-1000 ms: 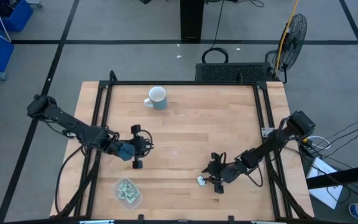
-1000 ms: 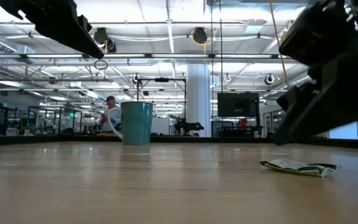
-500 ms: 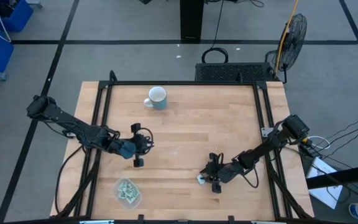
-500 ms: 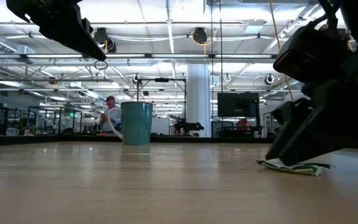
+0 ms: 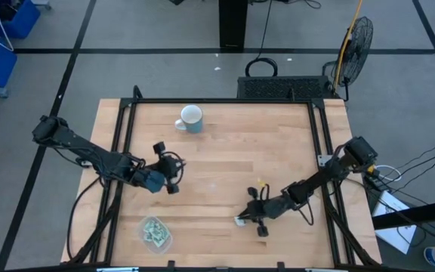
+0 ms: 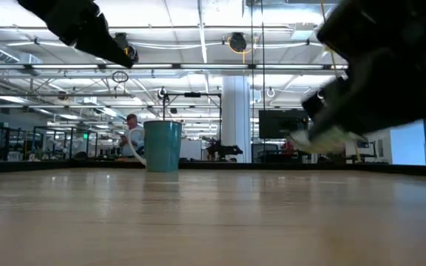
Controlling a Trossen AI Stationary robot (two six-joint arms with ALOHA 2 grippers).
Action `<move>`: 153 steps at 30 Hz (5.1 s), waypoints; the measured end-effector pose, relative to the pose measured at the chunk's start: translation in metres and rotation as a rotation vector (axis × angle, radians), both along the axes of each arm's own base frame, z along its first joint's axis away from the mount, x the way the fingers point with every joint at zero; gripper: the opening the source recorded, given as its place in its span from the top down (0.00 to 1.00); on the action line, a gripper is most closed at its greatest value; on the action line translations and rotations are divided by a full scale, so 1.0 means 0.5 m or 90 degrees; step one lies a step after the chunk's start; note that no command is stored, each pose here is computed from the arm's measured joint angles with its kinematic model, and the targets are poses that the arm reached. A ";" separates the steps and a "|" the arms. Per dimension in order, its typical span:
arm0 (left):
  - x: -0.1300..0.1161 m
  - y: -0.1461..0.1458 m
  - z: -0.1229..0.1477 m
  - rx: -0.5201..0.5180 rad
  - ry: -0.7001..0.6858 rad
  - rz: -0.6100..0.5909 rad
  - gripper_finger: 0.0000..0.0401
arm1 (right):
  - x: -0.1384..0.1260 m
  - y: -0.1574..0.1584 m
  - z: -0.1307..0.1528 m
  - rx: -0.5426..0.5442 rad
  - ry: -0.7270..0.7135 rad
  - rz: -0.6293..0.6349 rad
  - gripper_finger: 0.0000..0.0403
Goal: Pick and place Stevia / Truvia into bins
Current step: Put the truvia packet into the transparent container, then return to Home Position
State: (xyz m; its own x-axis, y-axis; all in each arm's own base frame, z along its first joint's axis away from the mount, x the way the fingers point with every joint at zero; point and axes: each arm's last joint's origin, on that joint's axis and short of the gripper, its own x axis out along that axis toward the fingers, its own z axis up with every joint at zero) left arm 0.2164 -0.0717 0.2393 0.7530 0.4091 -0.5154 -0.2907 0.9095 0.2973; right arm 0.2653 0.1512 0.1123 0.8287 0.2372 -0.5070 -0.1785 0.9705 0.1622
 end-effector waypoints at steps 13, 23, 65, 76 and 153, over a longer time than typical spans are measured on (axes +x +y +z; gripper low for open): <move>-0.011 0.065 0.036 0.107 -0.069 0.178 0.85 | 0.231 -0.016 0.221 -0.180 -0.249 0.110 0.98; -0.028 0.115 0.064 0.088 -0.059 0.157 0.85 | 0.436 0.006 0.173 -0.239 -0.302 0.175 0.98; -0.156 0.128 0.159 0.069 -0.205 0.101 0.85 | 0.549 0.003 0.147 -0.062 -0.182 0.220 0.69; -0.256 0.131 0.159 -0.064 -0.239 0.022 0.85 | 0.352 -0.065 0.314 -0.206 0.005 0.107 0.74; -0.208 0.085 -0.164 -0.058 -0.290 -0.298 0.85 | -0.261 -0.232 0.111 -0.102 -0.374 -0.057 0.74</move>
State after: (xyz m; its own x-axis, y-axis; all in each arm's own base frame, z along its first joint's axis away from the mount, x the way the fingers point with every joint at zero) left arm 0.1123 -0.0289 0.1570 0.9917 -0.0453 -0.1204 0.0638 0.9860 0.1543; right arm 0.1346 0.0354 0.1677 0.9935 0.1126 0.0162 -0.1108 0.9899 -0.0879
